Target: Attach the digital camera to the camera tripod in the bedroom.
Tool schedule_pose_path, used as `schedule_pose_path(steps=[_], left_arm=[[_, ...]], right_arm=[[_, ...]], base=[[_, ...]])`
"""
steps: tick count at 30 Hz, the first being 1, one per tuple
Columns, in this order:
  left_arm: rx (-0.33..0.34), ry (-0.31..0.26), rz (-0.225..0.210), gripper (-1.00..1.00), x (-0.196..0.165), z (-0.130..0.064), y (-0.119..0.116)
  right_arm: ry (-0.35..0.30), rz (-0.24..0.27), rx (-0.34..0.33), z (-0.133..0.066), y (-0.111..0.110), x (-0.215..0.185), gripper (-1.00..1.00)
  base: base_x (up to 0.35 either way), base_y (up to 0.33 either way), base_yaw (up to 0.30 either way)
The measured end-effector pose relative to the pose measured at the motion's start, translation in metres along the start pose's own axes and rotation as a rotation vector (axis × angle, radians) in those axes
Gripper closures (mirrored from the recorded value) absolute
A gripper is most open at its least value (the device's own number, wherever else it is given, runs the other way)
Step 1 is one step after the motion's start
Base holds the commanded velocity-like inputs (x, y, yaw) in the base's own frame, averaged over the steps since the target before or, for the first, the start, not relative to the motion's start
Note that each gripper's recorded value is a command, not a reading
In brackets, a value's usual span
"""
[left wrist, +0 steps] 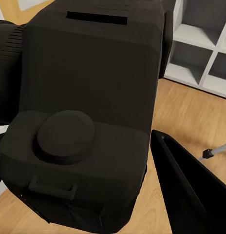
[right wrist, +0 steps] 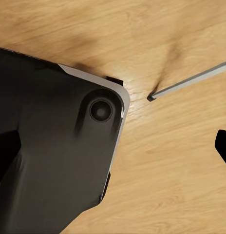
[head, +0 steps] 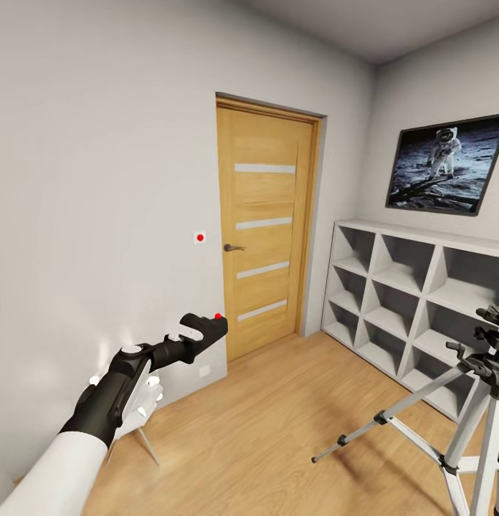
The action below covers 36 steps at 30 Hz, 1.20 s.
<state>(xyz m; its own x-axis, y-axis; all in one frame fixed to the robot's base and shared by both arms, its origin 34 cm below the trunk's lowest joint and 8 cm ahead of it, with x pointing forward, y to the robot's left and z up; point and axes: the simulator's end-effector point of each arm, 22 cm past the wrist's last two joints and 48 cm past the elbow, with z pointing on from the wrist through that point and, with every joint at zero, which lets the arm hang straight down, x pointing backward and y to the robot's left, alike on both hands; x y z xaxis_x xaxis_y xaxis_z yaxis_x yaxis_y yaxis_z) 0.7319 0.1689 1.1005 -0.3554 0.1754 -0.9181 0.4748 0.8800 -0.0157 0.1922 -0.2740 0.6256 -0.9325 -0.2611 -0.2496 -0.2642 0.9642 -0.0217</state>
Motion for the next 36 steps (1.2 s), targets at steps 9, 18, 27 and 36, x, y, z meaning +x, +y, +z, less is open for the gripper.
schedule_pose_path(steps=[9, 18, 27, 36], left_arm=[[-0.011, -0.002, 0.006, 1.0, -0.001, -0.003, 0.007], [-0.013, -0.001, 0.007, 1.0, 0.0, -0.003, 0.008], [-0.01, -0.002, 0.008, 1.0, -0.001, -0.003, 0.007], [-0.011, -0.002, 0.008, 1.0, -0.001, -0.003, 0.007]], right_arm=[[-0.005, 0.003, -0.003, 0.0, 0.001, -0.001, -1.0], [-0.013, 0.024, -0.001, 0.0, 0.001, -0.003, -1.0], [-0.075, 0.022, -0.003, 0.0, 0.002, -0.017, -1.0], [-0.087, 0.023, 0.0, -0.001, 0.001, -0.02, -1.0]], base=[[0.0, 0.0, 0.0], [0.0, 0.0, 0.0], [0.0, -0.001, 0.0], [-0.066, -0.175, 0.0]])
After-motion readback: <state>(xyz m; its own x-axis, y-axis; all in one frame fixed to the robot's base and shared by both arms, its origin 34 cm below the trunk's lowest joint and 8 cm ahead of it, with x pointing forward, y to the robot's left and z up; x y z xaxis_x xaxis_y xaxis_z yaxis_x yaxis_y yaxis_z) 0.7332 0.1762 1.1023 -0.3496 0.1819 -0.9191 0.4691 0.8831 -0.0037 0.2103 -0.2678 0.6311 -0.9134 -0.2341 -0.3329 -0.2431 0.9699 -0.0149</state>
